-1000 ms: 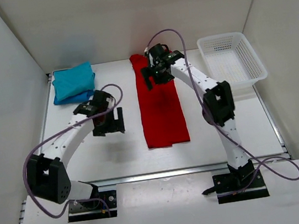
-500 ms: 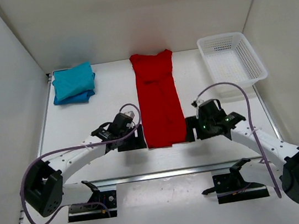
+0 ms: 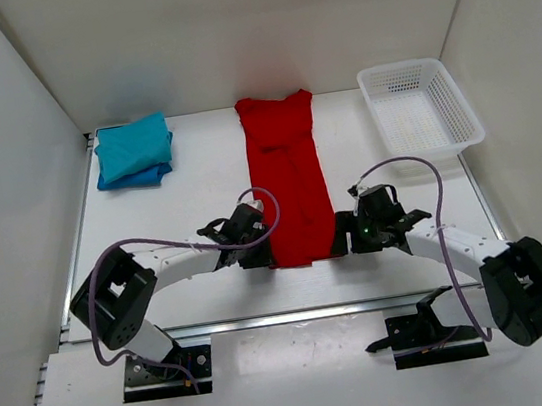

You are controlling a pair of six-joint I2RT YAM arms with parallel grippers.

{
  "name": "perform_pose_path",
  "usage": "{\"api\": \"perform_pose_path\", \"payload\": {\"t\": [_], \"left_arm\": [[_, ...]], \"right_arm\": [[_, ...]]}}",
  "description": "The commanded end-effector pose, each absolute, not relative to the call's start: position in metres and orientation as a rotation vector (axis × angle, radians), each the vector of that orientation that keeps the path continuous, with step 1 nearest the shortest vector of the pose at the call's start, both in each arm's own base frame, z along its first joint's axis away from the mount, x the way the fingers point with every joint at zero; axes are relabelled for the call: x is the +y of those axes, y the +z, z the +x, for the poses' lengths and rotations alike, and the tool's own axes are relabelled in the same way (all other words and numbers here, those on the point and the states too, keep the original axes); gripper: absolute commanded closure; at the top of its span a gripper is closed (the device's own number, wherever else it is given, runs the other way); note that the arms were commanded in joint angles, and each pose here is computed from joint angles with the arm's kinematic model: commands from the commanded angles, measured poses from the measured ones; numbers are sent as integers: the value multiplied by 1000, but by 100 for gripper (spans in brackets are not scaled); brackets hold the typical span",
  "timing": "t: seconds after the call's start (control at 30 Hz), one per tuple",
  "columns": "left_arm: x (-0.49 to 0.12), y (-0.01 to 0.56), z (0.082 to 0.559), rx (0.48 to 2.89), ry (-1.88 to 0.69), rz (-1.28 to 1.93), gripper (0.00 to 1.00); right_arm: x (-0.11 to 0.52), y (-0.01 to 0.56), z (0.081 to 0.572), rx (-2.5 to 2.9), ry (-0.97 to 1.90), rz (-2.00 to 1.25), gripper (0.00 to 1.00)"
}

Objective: Fold and stack the t-shirts
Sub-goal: Grab the bottom of the folded rectangular tshirt with both arms

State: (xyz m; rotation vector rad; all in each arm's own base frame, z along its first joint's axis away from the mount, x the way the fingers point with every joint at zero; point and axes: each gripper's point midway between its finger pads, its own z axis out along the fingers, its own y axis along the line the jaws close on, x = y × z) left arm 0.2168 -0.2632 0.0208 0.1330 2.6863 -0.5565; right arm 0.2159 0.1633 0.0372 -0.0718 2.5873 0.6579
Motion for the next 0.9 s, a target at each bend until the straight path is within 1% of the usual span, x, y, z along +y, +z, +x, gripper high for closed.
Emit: {"api": "perform_pose_path", "payload": {"t": [0.0, 0.07, 0.1, 0.17, 0.2, 0.23, 0.27, 0.3, 0.33, 0.37, 0.57, 0.67, 0.73, 0.77, 0.83, 0.87], "left_arm": [[-268, 25, 222, 2649, -561, 157, 61], [-269, 21, 220, 2648, -561, 174, 75], [-272, 17, 219, 2654, -563, 190, 78], [-273, 15, 220, 2665, -550, 198, 93], [-274, 12, 220, 2673, -544, 220, 96], [-274, 11, 221, 2680, -531, 219, 100], [-274, 11, 220, 2684, -526, 231, 100], [-276, 13, 216, 2694, -534, 244, 100], [-274, 15, 214, 2695, -522, 245, 100], [-269, 16, 208, 2708, -510, 252, 100], [-242, 44, 170, 2714, -504, 286, 100], [-239, 61, 169, 2697, -508, 297, 100], [-252, 78, 179, 2672, -544, 299, 100], [-256, 82, 182, 2670, -579, 300, 100], [-265, 95, 199, 2640, -626, 264, 100], [-270, 101, 210, 2620, -640, 251, 100]], "right_arm": [[174, 46, 237, 2505, 659, -92, 36], [172, 36, 235, 2542, 640, -77, 37], [171, 32, 234, 2548, 635, -75, 39], [173, 29, 236, 2543, 657, -75, 45], [174, 30, 237, 2543, 669, -75, 48], [177, 27, 234, 2571, 666, -86, 55], [177, 28, 231, 2580, 667, -103, 68], [179, 30, 230, 2574, 640, -119, 74], [177, 30, 225, 2599, 607, -111, 90], [177, 30, 215, 2616, 590, -135, 100], [180, 45, 168, 2691, 695, -141, 100], [186, 60, 166, 2680, 732, -178, 100], [185, 66, 179, 2668, 732, -174, 100], [190, 78, 190, 2622, 736, -213, 100], [192, 97, 218, 2572, 681, -231, 100], [184, 93, 228, 2584, 635, -227, 100]]}}
